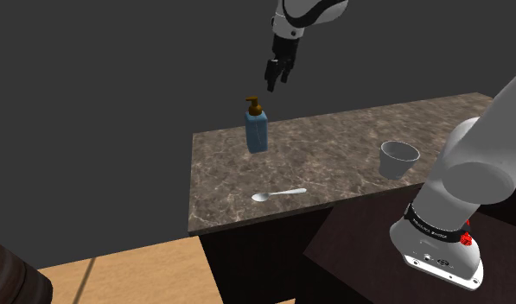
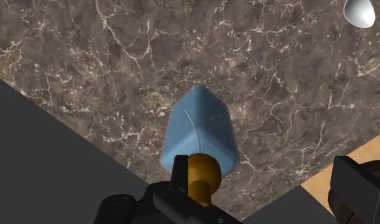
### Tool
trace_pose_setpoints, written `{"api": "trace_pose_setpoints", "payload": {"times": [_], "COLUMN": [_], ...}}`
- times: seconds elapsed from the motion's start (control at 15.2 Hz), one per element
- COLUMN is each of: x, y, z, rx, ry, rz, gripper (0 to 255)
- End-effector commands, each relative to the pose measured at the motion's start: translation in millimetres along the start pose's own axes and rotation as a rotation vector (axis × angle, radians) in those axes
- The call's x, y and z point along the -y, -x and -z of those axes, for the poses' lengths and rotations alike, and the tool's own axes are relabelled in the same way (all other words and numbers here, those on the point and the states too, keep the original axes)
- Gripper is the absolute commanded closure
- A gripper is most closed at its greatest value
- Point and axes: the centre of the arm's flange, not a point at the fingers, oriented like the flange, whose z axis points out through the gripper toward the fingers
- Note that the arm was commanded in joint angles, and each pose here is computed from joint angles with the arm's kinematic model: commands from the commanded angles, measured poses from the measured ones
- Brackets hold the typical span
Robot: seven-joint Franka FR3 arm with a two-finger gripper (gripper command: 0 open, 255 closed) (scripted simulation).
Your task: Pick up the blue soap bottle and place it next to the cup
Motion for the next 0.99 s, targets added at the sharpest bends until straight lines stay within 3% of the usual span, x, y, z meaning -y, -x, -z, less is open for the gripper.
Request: {"api": "trace_pose_setpoints", "payload": {"times": [0.0,0.46,0.92], "x": [-4,-32,-33], "y": [-18,-84,-86], "z": [-15,-73,-107], "rx": [-0.001,-0.004,-0.004], "ry": [0.001,0.002,0.002], "rz": [0.005,0.023,0.023], "gripper": [0,0,0]}}
